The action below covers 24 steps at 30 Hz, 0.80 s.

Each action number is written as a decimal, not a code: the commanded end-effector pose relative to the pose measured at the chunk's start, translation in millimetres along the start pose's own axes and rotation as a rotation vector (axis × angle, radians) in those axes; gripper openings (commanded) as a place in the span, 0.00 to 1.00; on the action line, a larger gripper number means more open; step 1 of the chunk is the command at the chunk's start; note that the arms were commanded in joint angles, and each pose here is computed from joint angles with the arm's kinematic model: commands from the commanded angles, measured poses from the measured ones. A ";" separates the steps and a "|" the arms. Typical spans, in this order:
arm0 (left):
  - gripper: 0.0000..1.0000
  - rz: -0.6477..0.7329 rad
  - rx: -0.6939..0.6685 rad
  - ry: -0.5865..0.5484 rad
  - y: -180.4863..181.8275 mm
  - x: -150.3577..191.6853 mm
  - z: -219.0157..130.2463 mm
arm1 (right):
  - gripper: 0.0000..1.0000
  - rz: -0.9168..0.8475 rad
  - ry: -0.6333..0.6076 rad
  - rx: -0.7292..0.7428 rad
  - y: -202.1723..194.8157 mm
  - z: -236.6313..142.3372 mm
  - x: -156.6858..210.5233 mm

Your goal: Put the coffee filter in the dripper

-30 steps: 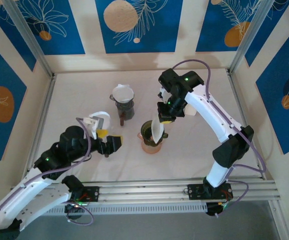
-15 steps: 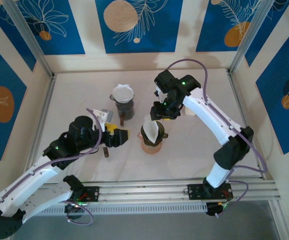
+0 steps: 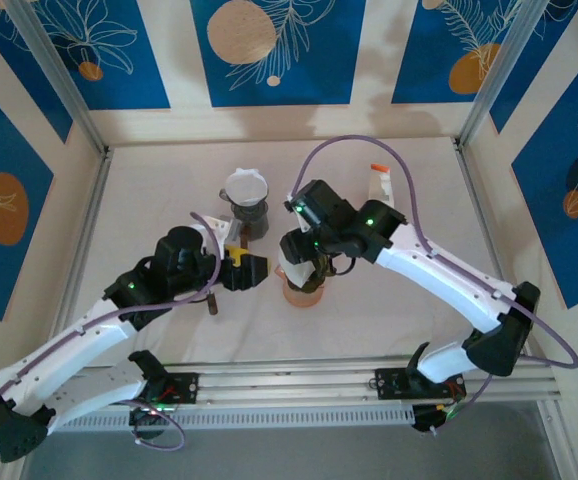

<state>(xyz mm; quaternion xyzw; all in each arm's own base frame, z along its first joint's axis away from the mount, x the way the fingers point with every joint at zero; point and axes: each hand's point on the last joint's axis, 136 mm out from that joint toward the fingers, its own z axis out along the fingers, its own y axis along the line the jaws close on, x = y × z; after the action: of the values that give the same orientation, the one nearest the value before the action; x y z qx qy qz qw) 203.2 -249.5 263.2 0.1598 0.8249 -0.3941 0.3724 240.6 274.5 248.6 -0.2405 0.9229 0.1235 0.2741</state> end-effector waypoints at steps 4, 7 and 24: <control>0.74 0.000 0.025 -0.048 -11.8 -16.8 -3.4 | 0.48 -0.060 -0.034 0.145 -17.5 12.4 -5.6; 0.74 -0.008 0.022 -0.032 -10.3 -13.3 2.5 | 0.45 -0.046 -0.015 0.131 -20.7 17.6 -0.8; 0.73 -0.056 0.026 -0.010 -4.7 -10.5 34.2 | 0.00 -0.059 -0.026 0.237 -48.2 31.3 9.4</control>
<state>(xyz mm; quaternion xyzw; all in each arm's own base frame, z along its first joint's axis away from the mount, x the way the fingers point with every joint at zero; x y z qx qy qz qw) 221.4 -269.2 245.5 0.1417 0.8358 -0.3958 0.3532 265.0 249.6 204.6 -0.2392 0.9261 0.0228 0.2909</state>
